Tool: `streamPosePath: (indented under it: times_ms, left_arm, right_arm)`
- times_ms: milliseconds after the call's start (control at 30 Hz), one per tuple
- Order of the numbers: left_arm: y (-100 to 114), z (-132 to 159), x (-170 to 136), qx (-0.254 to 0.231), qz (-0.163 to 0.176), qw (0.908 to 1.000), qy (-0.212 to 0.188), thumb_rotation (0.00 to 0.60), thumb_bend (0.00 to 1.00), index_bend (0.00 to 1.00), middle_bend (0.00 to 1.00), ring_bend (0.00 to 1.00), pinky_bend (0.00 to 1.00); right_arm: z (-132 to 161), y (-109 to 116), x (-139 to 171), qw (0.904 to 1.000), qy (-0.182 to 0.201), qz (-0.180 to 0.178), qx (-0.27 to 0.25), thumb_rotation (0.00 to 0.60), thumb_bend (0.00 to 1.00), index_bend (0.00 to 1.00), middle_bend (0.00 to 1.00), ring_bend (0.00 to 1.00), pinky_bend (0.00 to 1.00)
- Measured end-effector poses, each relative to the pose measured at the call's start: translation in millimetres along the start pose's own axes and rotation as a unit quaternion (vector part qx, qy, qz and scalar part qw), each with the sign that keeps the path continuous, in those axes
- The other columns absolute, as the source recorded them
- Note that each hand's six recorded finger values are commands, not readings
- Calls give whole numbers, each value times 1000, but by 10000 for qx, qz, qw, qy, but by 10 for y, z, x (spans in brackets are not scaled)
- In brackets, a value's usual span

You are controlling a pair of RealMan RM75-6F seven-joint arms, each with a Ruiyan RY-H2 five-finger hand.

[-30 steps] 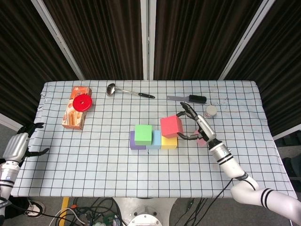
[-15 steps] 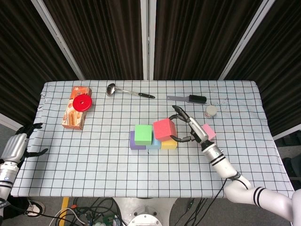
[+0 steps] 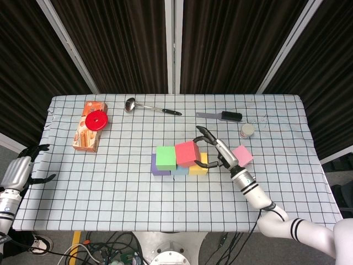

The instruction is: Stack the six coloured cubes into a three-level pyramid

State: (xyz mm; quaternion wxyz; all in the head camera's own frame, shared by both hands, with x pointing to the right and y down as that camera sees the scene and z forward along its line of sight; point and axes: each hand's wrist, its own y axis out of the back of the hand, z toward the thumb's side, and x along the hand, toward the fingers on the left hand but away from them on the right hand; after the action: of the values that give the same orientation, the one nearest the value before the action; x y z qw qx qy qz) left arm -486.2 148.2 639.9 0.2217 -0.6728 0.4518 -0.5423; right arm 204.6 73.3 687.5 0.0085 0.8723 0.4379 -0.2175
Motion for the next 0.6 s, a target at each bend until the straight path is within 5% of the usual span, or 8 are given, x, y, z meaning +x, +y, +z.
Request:
streamPosePath:
  times_ms: [600]
  left_arm:
    - [-35, 11, -5, 25, -51, 10000, -25, 600, 128, 171, 219, 88, 108]
  right_arm:
    - [-103, 44, 87, 9997, -146, -45, 171, 600, 198, 0, 451, 0, 0]
